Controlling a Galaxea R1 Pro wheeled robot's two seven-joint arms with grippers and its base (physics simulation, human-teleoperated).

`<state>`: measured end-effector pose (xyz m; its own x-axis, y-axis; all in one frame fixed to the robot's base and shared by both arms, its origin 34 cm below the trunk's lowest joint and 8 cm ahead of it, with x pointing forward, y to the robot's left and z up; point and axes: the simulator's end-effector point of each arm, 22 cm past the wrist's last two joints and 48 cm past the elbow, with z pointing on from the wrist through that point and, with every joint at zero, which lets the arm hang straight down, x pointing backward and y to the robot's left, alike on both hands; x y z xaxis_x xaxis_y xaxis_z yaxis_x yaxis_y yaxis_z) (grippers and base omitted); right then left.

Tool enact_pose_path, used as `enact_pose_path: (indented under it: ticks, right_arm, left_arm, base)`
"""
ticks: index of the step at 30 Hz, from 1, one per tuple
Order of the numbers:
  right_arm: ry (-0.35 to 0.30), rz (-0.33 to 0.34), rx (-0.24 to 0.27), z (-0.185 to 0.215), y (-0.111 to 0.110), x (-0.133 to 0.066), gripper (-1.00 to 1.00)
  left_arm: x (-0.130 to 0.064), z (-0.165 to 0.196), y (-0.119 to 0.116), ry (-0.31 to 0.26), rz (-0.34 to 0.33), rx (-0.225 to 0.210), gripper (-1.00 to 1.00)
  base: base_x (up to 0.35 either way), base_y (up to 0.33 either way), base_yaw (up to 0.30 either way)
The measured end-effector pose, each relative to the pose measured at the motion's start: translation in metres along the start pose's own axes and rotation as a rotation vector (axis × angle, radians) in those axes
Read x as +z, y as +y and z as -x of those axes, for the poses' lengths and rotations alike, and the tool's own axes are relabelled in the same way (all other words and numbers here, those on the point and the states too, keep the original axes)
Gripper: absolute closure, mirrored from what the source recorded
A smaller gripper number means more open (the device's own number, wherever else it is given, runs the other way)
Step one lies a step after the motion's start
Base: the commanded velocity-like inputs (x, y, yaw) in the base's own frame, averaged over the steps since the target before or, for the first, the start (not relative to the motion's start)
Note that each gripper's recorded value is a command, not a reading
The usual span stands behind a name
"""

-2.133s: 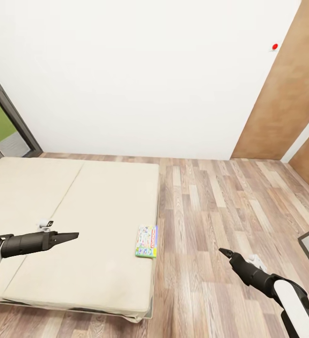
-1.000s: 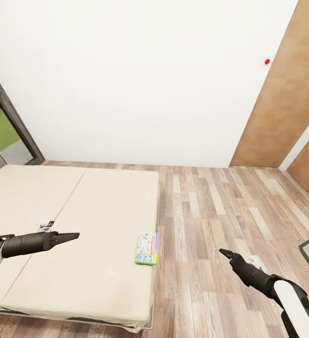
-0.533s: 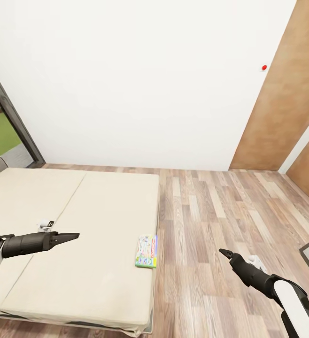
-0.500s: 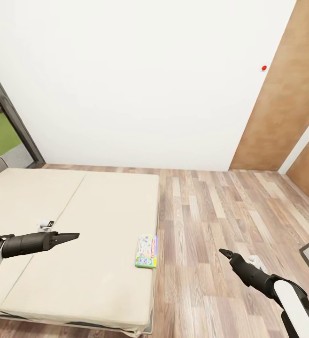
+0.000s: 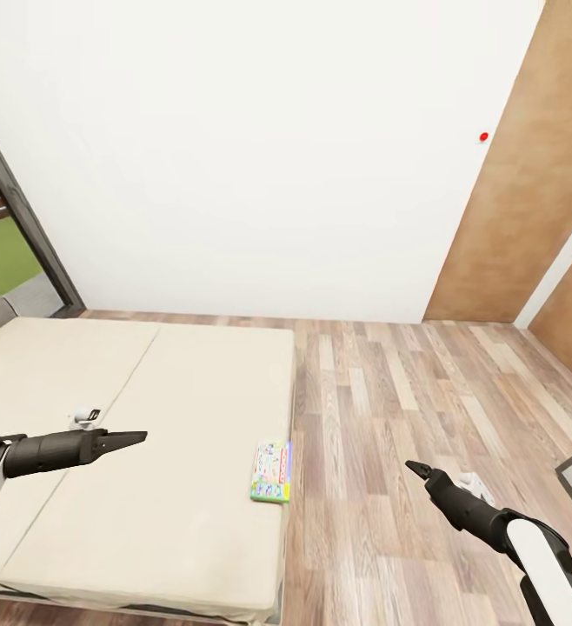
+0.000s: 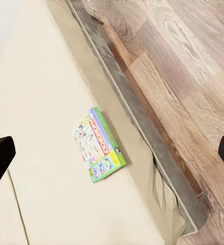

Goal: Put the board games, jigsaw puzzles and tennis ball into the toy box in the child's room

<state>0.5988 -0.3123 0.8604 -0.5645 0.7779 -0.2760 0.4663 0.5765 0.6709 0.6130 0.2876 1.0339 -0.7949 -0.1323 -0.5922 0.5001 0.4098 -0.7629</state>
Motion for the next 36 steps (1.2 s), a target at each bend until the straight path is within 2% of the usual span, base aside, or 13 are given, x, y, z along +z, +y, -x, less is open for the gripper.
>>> enact_pose_path:
  ticks: [36]
  right_arm:
    - [-0.033, 0.043, -0.013, 0.012, 0.022, -0.014, -1.00]
  left_arm:
    - [-0.008, 0.015, -0.024, -0.023, -0.008, 0.054, -1.00]
  base:
    - [0.000, 0.000, 0.000]
